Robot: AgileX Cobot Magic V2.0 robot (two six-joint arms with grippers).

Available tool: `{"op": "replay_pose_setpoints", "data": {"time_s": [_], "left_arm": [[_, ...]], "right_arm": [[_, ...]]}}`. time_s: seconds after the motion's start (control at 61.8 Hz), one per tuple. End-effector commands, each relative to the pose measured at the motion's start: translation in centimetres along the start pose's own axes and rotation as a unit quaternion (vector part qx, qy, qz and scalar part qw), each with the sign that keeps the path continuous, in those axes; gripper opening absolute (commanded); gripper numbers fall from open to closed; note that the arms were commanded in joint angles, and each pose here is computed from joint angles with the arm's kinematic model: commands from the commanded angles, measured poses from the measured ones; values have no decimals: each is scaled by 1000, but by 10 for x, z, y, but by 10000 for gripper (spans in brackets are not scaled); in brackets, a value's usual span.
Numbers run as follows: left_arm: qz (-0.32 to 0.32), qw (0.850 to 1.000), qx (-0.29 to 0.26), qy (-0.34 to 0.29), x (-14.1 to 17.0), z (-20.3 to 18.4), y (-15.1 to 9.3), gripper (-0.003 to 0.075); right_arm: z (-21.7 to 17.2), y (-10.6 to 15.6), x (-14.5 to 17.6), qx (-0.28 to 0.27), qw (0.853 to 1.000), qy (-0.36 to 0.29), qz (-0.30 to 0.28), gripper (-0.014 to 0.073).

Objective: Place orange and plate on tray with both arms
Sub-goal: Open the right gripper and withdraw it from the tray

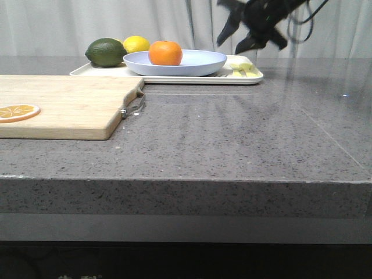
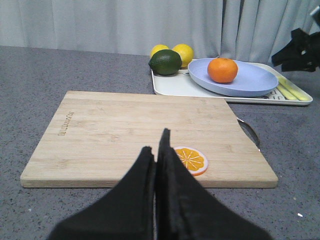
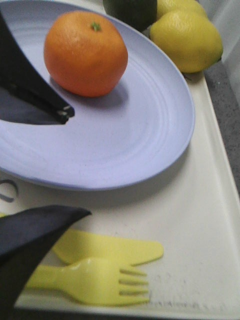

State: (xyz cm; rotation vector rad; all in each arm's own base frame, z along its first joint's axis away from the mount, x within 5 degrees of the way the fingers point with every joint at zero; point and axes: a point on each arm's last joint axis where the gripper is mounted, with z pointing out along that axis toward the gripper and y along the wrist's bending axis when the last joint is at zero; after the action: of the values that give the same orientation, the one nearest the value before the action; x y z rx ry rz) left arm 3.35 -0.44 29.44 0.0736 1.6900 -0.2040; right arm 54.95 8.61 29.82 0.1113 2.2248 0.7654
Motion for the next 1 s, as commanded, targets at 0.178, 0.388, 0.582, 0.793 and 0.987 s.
{"op": "replay_pose_setpoints", "data": {"time_s": [0.178, 0.388, 0.582, 0.793, 0.987], "left_arm": [[-7, 999, 8, -52, -16, -2, -2, -18], [-7, 999, 8, -52, -16, -2, -2, -18], [-7, 999, 8, -52, -16, -2, -2, -18], [-7, 999, 8, -52, -16, -2, -2, -18], [-7, 999, 8, -52, -16, -2, -2, -18]], "right_arm": [[-108, 51, -32, 5, 998, -12, -66, 57], [-117, 50, -29, 34, 996, 11, -76, -60], [-153, 60, -39, 97, 989, -32, -108, -59], [-204, 80, -41, 131, 982, -51, -122, -59], [-229, 70, -18, 212, 966, 14, -147, -59]]}}
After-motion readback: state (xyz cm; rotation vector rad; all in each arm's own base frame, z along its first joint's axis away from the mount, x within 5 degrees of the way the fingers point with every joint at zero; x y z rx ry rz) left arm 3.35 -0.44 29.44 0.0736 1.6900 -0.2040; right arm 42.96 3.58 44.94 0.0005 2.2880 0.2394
